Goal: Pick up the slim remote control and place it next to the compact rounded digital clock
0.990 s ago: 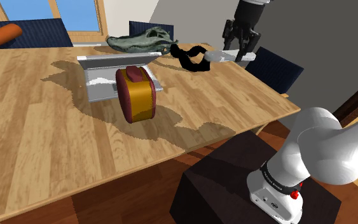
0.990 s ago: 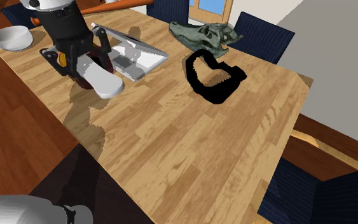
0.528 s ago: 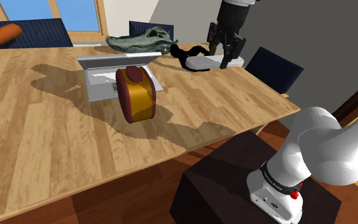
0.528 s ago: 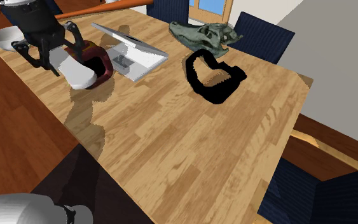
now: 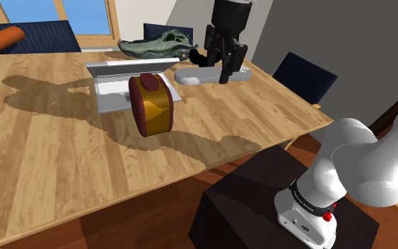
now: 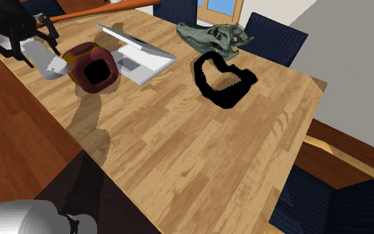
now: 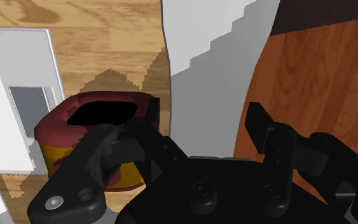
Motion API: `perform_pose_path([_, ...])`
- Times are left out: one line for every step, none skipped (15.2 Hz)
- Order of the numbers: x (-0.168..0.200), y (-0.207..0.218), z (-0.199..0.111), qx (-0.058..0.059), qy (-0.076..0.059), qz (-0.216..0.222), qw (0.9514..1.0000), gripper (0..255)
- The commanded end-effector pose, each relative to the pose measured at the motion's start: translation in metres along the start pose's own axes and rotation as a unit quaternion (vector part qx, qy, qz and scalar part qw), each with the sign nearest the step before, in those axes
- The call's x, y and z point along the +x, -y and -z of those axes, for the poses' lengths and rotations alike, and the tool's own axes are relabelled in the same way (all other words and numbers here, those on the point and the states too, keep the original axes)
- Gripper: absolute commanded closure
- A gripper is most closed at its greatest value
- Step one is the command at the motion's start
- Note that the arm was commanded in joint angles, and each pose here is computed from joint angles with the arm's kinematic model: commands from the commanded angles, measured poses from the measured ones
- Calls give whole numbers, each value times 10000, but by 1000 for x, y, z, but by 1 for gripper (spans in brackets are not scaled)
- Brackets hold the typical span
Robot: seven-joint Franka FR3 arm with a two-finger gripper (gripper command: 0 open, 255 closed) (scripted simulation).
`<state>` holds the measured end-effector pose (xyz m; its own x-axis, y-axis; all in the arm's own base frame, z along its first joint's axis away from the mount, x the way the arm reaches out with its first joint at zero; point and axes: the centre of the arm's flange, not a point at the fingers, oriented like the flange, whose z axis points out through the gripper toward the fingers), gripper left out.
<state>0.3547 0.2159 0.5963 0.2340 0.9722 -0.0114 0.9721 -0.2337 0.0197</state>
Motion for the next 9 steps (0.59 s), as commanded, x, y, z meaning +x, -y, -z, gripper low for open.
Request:
perform_pose_path([16, 7, 0, 0, -3, -6, 10000, 255])
perform_pose_path([16, 8, -6, 0, -3, -6, 10000, 255])
perform_pose_path([17, 8, -11, 0, -3, -6, 10000, 255])
perform_pose_path([17, 8, -16, 0, -3, -6, 10000, 255])
perform_pose_path([17, 8, -21, 0, -3, -6, 10000, 255])
perform_pose_path([17, 8, -27, 0, -3, -6, 10000, 255])
perform_pose_path([17, 8, -32, 0, -3, -6, 10000, 255])
perform_pose_path([17, 8, -37, 0, -3, -6, 10000, 255])
perform_pose_path([17, 8, -43, 0, -3, -6, 10000, 255])
